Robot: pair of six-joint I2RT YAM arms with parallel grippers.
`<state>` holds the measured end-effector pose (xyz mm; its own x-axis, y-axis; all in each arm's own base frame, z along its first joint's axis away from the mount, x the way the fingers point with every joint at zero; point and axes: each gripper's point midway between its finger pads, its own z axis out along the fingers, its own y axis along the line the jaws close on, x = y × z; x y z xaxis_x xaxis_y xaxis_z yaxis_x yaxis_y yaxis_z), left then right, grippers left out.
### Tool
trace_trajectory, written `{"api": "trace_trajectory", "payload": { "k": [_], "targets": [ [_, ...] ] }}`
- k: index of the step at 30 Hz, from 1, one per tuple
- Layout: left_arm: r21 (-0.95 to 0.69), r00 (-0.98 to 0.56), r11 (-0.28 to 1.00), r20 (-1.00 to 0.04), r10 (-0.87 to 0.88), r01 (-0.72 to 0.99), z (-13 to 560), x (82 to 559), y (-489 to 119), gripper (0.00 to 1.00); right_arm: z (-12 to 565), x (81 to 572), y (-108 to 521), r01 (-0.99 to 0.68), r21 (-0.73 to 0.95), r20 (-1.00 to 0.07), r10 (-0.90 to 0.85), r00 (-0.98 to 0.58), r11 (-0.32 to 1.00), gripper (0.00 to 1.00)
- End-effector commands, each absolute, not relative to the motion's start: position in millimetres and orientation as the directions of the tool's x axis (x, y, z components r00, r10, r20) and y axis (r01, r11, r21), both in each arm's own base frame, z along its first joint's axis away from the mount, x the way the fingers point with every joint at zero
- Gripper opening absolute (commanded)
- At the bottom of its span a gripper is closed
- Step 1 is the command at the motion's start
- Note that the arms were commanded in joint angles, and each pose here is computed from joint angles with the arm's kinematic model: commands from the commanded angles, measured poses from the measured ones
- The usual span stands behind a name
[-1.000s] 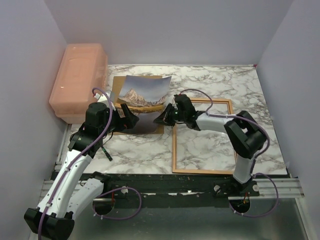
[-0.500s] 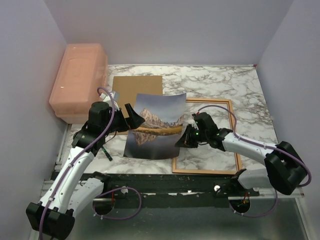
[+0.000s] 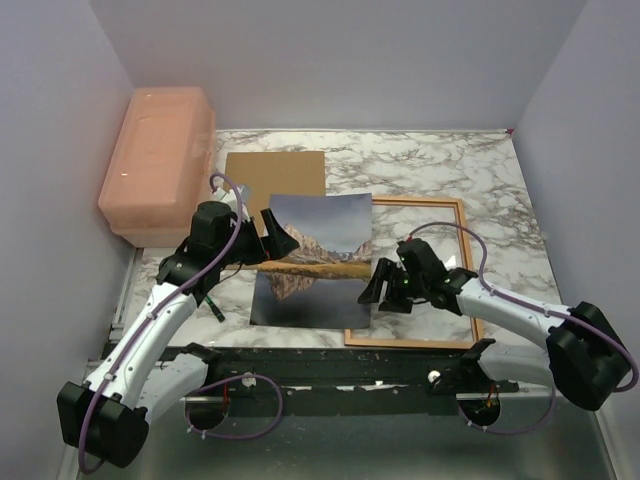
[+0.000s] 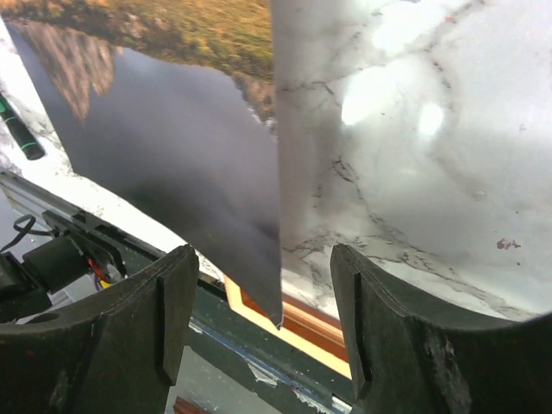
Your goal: Put the photo into the frame
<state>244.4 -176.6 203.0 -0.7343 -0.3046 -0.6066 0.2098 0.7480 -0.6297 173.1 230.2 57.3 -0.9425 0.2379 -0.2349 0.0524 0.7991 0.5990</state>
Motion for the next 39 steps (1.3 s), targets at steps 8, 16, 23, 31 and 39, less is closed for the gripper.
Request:
{"api": "trace_trajectory", "payload": {
  "k": [8,16,23,31,39],
  "targets": [
    [-0.611,-0.757,0.757,-0.603,-0.253,0.233,195,243,-181,0.99,39,186,250,0.082,0.656,-0.207,0.283,-0.936,0.75,0.29],
    [-0.613,-0.754,0.75,-0.608,-0.249,0.247,199,242,-182,0.99,86,202,248,0.021,0.652,-0.308,0.29,-0.906,0.758,0.04],
    [-0.612,-0.754,0.75,-0.608,-0.246,0.249,199,242,-182,0.99,172,214,209,-0.019,0.551,-0.503,0.314,-0.805,0.834,0.01],
    [-0.624,-0.758,0.74,-0.602,-0.25,0.252,199,242,-184,0.99,300,211,134,0.029,0.42,-0.712,0.349,-0.609,0.907,0.0],
    [-0.642,-0.767,0.722,-0.59,-0.251,0.257,200,241,-189,0.98,379,209,85,0.081,0.334,-0.832,0.334,-0.444,0.939,0.0]
  ]
}}
